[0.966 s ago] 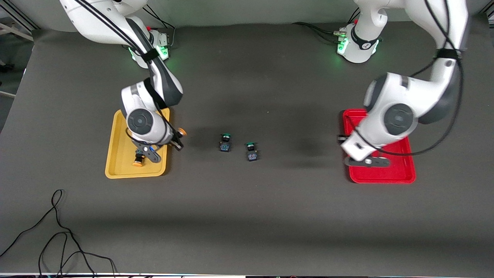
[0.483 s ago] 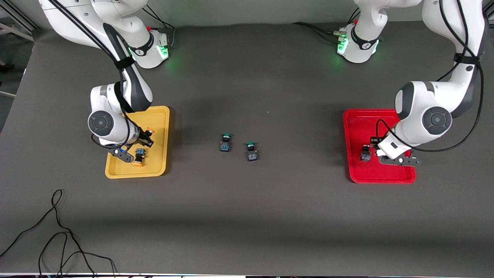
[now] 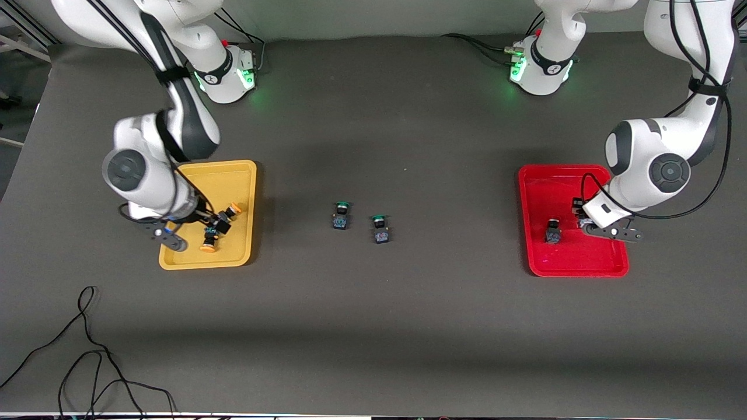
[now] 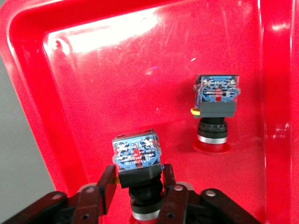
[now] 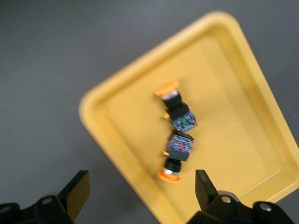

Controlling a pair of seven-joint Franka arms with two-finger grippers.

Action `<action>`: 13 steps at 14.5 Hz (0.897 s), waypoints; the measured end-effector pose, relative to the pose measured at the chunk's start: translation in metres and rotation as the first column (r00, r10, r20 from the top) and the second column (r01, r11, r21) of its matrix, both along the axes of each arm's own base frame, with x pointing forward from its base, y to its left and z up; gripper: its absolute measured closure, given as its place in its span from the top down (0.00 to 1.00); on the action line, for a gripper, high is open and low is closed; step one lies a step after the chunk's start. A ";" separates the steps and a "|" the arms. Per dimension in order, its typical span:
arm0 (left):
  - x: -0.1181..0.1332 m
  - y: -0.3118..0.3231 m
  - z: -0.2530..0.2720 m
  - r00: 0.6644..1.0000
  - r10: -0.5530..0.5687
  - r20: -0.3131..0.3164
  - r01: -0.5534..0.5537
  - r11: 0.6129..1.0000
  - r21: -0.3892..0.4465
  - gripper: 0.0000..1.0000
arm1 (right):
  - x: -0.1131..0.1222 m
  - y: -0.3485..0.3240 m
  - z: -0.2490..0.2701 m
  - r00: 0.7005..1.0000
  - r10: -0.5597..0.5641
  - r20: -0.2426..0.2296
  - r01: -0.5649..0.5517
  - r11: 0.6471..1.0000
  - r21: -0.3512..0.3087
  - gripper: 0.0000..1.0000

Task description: Place red and yellow buttons in trays

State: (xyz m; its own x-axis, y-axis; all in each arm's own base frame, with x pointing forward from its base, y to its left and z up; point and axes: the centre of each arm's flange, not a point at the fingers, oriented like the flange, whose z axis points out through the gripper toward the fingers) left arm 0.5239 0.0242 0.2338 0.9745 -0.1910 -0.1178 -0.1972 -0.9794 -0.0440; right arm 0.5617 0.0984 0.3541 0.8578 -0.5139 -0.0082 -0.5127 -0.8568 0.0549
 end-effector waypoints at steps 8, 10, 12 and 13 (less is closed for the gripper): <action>0.050 -0.055 0.063 0.999 -0.016 0.046 0.017 1.000 -0.018 1.00 | 0.001 -0.073 0.185 0.946 0.253 0.202 -0.278 0.955 0.106 1.00; 0.066 -0.102 0.101 0.999 0.039 0.032 -0.038 0.999 -0.039 1.00 | -0.014 -0.078 0.225 0.937 0.300 0.178 -0.322 0.940 0.111 1.00; 0.075 -0.137 0.150 0.994 0.102 -0.026 -0.103 0.994 -0.047 1.00 | -0.028 -0.070 0.261 0.924 0.351 0.151 -0.369 0.923 0.110 1.00; 0.077 -0.147 0.177 0.990 0.130 -0.045 -0.132 0.990 -0.041 1.00 | -0.032 -0.068 0.274 0.920 0.366 0.142 -0.382 0.917 0.111 1.00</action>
State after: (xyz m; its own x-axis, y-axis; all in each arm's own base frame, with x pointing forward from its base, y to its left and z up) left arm 0.6010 -0.1225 0.4105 0.9858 -0.0677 -0.1538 -0.0676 -0.9977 0.0056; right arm 0.5300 0.0300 0.6279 0.9860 -0.1564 0.0572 -0.1492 -0.9822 -0.1139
